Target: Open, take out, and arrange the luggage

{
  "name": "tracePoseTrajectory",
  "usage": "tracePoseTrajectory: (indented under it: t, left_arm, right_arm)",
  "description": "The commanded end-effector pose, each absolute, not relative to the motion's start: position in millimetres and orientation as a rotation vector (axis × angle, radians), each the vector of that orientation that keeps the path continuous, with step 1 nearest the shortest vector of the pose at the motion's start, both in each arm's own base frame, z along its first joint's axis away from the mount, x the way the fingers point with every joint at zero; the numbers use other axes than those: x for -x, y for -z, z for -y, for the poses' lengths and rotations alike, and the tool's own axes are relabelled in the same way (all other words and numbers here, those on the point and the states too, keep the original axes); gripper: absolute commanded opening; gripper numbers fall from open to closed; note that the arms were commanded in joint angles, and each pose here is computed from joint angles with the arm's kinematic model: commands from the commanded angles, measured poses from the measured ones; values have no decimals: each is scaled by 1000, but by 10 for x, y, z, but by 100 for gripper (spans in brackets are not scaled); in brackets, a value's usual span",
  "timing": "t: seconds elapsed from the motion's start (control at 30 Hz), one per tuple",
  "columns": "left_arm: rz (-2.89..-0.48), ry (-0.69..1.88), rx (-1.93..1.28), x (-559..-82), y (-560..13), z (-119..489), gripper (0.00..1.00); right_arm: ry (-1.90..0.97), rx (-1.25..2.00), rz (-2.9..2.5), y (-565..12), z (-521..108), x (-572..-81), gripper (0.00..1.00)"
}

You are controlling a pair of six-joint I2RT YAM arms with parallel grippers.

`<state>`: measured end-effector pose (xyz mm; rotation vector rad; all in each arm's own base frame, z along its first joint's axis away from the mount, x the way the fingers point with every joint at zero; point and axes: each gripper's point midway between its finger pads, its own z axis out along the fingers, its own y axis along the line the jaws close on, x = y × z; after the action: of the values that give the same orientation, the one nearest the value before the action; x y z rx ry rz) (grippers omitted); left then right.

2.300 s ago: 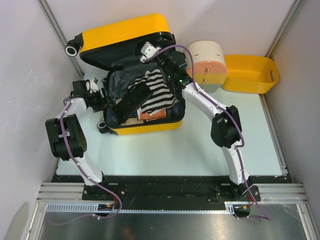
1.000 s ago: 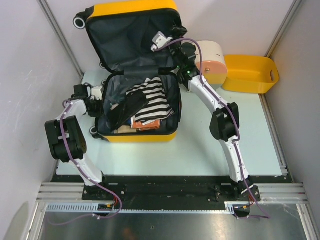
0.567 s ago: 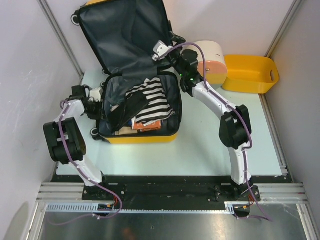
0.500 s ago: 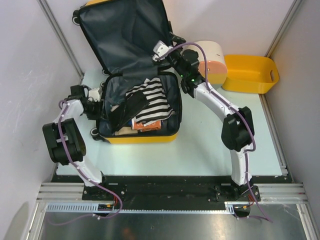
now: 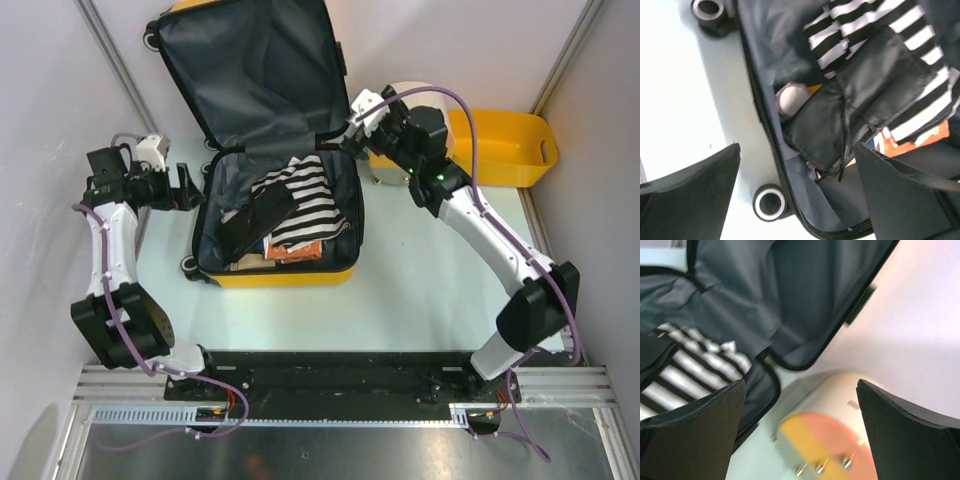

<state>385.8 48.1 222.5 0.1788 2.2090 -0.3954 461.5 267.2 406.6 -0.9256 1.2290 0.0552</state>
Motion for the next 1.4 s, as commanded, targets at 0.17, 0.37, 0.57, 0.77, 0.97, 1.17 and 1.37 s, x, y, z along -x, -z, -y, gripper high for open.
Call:
tracePoseTrajectory:
  t: [0.17,0.37,0.57,0.77,0.97,1.17,1.37]
  left_arm:
    - [-1958,411,-797,-3713,-2473,379,100]
    - [-1999,401,-1023,-3804,-2025,800,98]
    - [-2052,381,-1148,-4005,-1659,1013,98]
    - [-2114,295,-1175,-4051,-1358,1155,98]
    - [-2166,94,-988,-4309,-1307,1046,82]
    - [-2217,25,-674,-4609,-1522,699,46]
    - [-2245,-12,-410,-4864,-1660,246,17]
  right_arm:
    - [-294,838,-1641,-3358,-2136,-4132,95]
    - [-328,804,-1759,-3112,-1927,-3887,93]
    - [-326,804,-1799,-3019,-1843,-3745,93]
    - [-311,794,-1815,-2984,-1776,-3725,93]
    - [-291,787,-1809,-2980,-1742,-3778,93]
    - [-288,791,-1809,-2960,-1747,-3807,93]
    - [-297,795,-1810,-2935,-1769,-3827,93]
